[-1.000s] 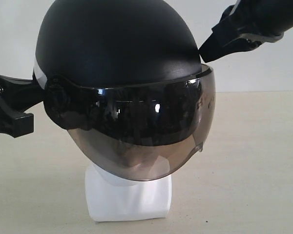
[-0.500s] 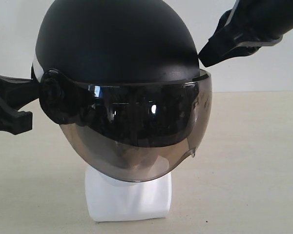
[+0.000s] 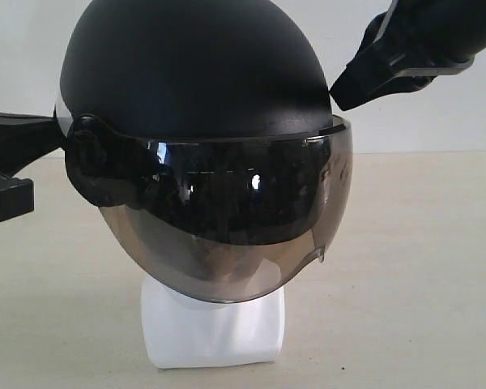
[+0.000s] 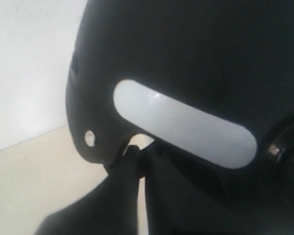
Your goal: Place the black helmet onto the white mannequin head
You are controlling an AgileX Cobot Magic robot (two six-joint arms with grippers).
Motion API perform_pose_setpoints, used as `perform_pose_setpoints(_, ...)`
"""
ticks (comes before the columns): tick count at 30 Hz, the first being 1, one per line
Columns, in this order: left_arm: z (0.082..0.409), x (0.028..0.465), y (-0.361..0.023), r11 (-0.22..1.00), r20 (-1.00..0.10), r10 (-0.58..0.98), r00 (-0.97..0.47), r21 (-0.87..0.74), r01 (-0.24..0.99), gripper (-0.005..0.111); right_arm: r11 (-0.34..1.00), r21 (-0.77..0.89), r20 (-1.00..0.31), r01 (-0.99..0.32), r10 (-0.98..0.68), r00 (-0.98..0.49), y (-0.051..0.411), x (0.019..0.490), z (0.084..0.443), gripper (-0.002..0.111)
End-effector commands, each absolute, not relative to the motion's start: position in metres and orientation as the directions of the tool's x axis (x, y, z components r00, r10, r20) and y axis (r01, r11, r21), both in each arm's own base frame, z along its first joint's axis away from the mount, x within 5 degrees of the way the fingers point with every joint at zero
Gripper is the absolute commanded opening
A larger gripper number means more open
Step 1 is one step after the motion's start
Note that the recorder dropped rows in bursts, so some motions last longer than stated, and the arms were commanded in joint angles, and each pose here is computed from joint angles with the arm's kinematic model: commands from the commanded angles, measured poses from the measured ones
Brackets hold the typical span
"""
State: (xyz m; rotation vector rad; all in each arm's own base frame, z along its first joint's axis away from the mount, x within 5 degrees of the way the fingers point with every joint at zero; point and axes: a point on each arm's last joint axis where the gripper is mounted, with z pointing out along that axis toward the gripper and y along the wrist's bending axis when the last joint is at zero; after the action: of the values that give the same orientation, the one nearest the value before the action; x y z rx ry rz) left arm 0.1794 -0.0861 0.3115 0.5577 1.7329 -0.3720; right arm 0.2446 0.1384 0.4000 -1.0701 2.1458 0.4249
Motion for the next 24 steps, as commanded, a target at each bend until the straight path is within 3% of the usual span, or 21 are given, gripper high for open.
perform_pose_setpoints(1, 0.317, 0.177, -0.082, 0.846, -0.974, 0.172, -0.145, 0.071, 0.528, 0.004, 0.594, 0.027, -0.73, -0.804, -0.538, -0.422, 0.145, 0.241, 0.402, 0.0)
perform_pose_setpoints(17, 0.293, 0.209, -0.094, 0.824, -0.935, 0.281, -0.217, 0.119, 0.554, 0.004, 0.596, 0.033, -0.732, -0.802, -0.532, -0.426, 0.145, 0.241, 0.402, 0.0)
perform_pose_setpoints(24, 0.306, 0.199, -0.097, 0.802, -0.959, 0.212, -0.187, 0.061, 0.595, 0.004, 0.602, 0.04, -0.729, -0.797, -0.528, -0.436, 0.145, 0.241, 0.402, 0.0)
